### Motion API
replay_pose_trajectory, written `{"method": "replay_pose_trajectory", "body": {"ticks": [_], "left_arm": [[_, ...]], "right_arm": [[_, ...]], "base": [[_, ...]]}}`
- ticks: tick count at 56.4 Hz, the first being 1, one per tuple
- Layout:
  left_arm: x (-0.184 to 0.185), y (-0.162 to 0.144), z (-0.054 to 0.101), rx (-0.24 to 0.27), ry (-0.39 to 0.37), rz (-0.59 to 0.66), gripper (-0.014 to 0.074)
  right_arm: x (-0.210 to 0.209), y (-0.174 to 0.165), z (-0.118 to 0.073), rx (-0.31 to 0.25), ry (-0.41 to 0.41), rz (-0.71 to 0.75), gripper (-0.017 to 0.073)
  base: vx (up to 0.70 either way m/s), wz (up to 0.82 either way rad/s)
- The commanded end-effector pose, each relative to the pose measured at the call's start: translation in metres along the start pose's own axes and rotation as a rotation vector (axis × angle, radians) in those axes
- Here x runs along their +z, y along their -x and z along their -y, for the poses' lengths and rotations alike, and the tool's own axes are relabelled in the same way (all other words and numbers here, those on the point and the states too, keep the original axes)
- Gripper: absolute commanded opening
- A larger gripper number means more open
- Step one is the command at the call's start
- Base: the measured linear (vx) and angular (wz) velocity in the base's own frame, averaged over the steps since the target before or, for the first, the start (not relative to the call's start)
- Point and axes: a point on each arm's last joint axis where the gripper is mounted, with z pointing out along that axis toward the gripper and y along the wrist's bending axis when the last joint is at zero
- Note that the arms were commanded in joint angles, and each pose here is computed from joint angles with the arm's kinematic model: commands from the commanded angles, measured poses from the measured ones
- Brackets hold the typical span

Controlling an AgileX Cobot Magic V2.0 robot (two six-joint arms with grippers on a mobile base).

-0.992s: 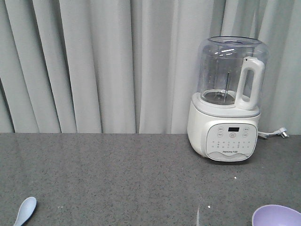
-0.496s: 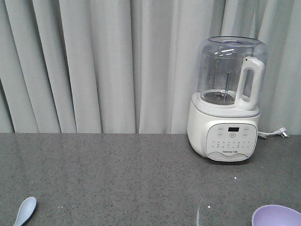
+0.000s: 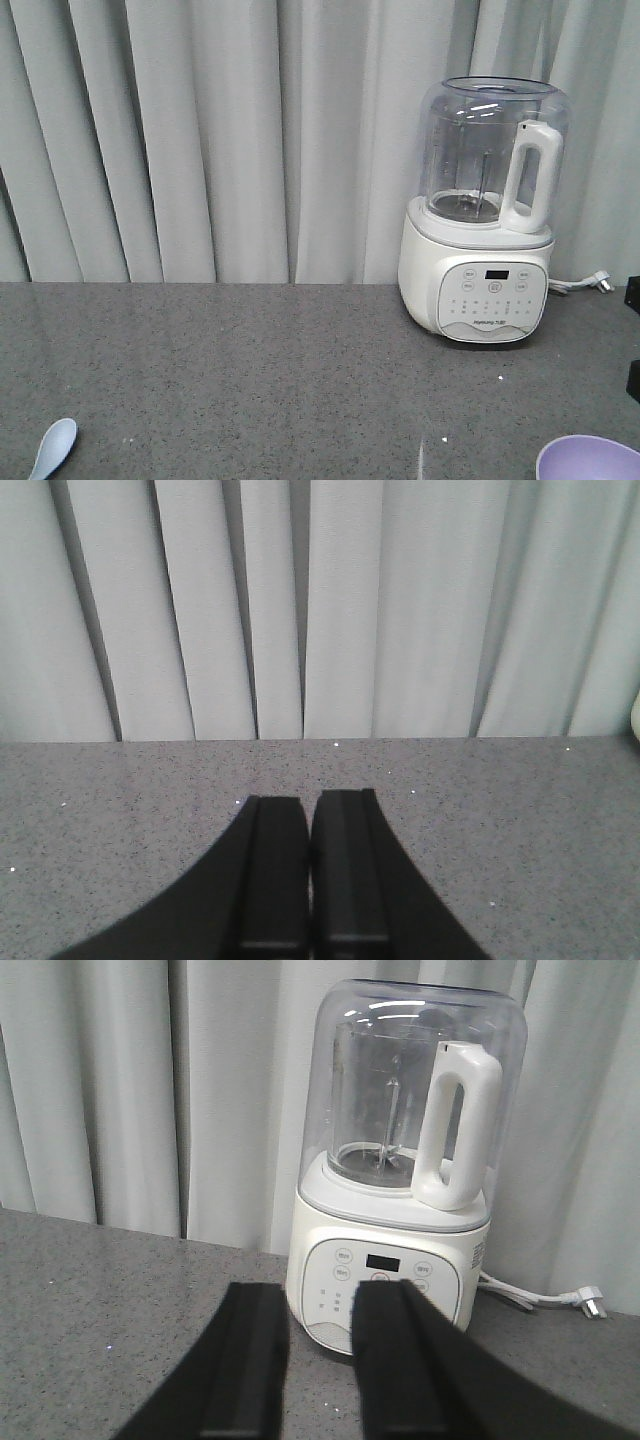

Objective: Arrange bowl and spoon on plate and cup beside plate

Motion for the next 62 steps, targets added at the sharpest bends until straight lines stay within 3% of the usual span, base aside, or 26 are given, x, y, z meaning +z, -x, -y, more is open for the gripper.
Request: {"method": "replay_pose_trajectory", "body": {"ticks": [1,7,12,16,22,31,42,48,62], "left_arm": [[-0.006,0.021,0.001,0.026,-0.008,0.124,0.0351],[-0.006,0.019,0.001,0.029,-0.007,0.105,0.0479],[-0.005,0.018,0.002,-0.004,-0.012,0.102,0.0535],[-0.006,0.016,0.002,-0.045,-0.018,0.063,0.0545],[0.002,0.016,0.003,-0.036,-0.015,-0.114,0.0544],[0.047,0.002,0.003,0.040,-0.018,-0.487,0.0544],[0.102,-0.051,0.000,0.065,-0.002,-0.829,0.0544],[0.123,-0.076,-0.001,0.063,0.000,-0.933,0.0544],[0.144,-0.103,-0.002,0.042,0.004,-1.012,0.0526]], "right_arm": [[-0.003,0.020,0.002,-0.026,-0.011,0.124,0.0490],[-0.003,0.020,0.002,-0.026,-0.011,0.132,0.0662],[-0.003,0.020,0.002,-0.022,-0.011,0.132,0.0730],[-0.003,0.020,0.002,-0.013,-0.009,0.124,0.0727],[-0.003,0.018,0.001,0.003,-0.007,0.109,0.0710],[-0.001,0.015,0.001,0.002,-0.005,0.074,0.0658],[0.001,0.011,0.001,-0.014,-0.006,0.041,0.0587],[0.001,0.010,0.002,-0.038,-0.009,0.028,0.0571],[0.001,0.009,0.002,-0.062,-0.013,0.009,0.0568]], "base": [[0.00,0.00],[0.00,0.00],[0.00,0.00],[0.00,0.00],[0.00,0.00],[0.00,0.00],[0.00,0.00],[0.00,0.00],[0.00,0.00]]}}
